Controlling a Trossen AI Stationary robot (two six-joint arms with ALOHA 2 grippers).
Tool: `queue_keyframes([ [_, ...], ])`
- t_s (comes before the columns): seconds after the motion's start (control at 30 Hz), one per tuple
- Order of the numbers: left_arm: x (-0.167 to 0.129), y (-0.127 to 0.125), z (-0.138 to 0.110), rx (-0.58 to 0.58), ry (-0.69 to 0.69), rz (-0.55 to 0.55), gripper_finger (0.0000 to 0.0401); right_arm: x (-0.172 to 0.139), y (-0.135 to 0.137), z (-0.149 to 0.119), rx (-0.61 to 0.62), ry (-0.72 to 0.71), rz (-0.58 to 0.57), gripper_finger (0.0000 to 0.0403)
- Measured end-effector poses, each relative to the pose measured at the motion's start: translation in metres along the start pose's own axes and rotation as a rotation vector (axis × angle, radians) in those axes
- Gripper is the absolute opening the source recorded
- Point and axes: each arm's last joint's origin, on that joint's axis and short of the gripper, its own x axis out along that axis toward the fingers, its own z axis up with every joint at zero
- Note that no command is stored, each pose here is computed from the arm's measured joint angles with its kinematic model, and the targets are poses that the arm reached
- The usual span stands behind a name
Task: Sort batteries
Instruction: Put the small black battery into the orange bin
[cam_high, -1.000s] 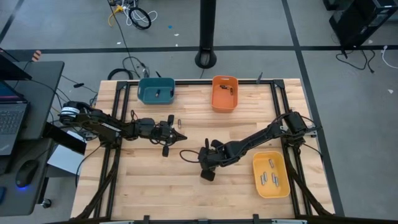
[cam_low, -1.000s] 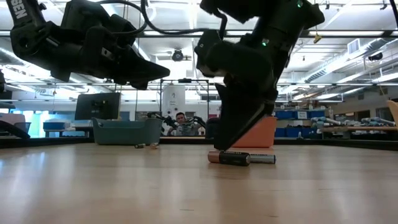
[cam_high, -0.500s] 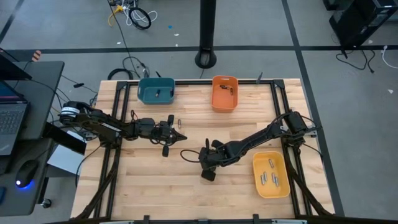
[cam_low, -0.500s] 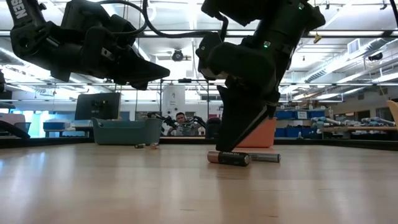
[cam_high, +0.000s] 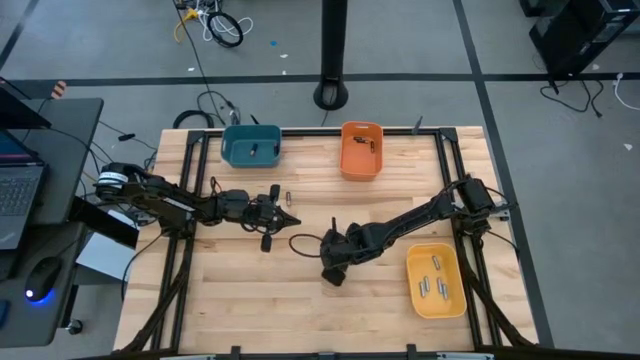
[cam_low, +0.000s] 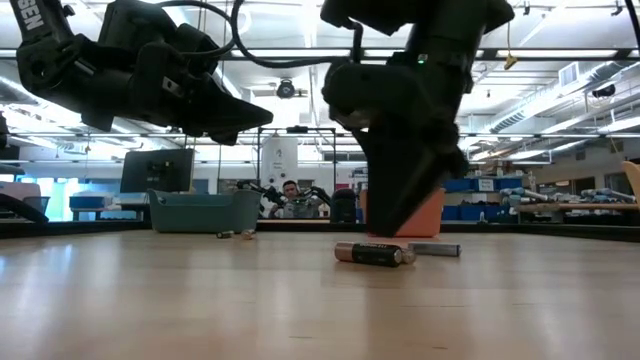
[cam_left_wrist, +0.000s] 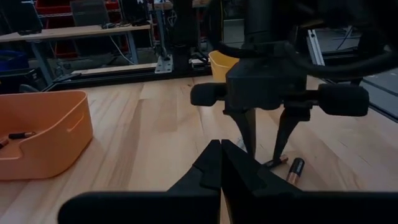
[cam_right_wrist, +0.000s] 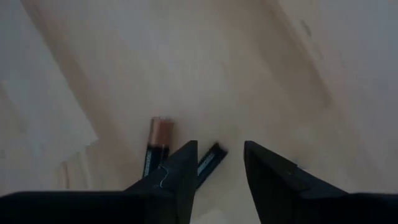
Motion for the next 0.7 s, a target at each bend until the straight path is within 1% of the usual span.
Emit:
queue_keyframes([
  [0.2,0.0,0.0,0.0,0.0,0.001,0.0,0.001,0.002,-0.001,-0.002,0.082,0.039,-0.001,0.0153],
  [0.47,0.0,0.0,-0.001,-0.002,0.009,-0.001,0.001,0.002,-0.001,-0.002,0.089,0.021,-0.02,0.0151],
  [0.6,0.0,0.0,-0.001,-0.003,0.014,-0.001,0.001,0.009,-0.006,-0.007,0.1,0.019,-0.029,0.0151],
  [0.7,0.0,0.0,-0.001,-0.003,0.015,-0.001,0.001,0.015,-0.01,-0.012,0.117,0.014,-0.012,0.0151],
])
